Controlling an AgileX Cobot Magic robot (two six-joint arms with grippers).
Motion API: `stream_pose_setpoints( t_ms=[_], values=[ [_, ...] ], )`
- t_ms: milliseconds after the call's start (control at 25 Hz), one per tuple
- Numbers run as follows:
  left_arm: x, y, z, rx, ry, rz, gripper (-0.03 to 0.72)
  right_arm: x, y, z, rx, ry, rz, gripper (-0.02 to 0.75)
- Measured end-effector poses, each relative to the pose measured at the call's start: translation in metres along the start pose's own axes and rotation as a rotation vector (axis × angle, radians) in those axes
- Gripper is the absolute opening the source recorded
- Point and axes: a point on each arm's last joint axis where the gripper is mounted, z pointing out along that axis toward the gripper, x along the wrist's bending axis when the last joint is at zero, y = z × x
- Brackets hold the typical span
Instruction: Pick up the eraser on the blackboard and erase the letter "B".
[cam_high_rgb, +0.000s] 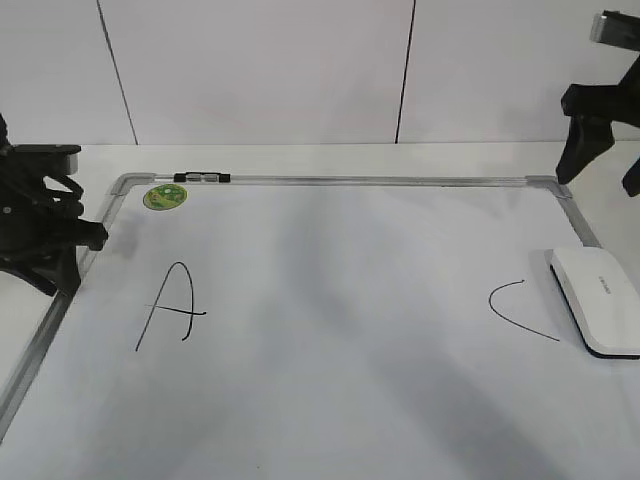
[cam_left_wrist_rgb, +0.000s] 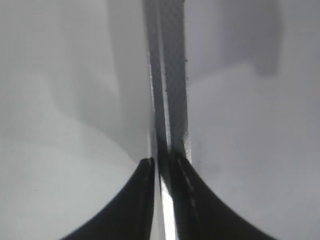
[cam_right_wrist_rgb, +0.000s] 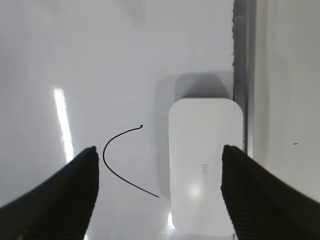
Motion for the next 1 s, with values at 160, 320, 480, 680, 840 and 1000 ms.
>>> stream_pose_setpoints(
  t_ms=[160, 320, 480, 680, 840, 1000],
  values=[
    [0.000, -0.001, -0.002, 0.027, -0.002, 0.001, 0.218, 0.003, -0.005, -0.019, -0.045, 0.008, -0.006, 0.585],
    [-0.003, 0.004, -0.021, 0.038, -0.007, 0.009, 0.249, 0.006, -0.011, -0.039, -0.094, 0.014, -0.013, 0.585],
    [-0.006, 0.006, -0.054, 0.069, -0.010, 0.022, 0.254, 0.011, -0.025, -0.076, -0.187, 0.022, -0.029, 0.585],
    [-0.006, 0.000, -0.088, 0.065, 0.003, 0.038, 0.254, 0.016, -0.060, -0.120, -0.296, 0.030, -0.047, 0.585],
    [-0.008, -0.013, -0.127, -0.029, 0.005, 0.048, 0.254, 0.015, -0.094, -0.149, -0.367, 0.000, -0.066, 0.584],
    [-0.008, -0.045, -0.171, -0.138, 0.013, 0.060, 0.254, 0.013, -0.141, -0.171, -0.441, -0.013, -0.080, 0.583]
  ],
)
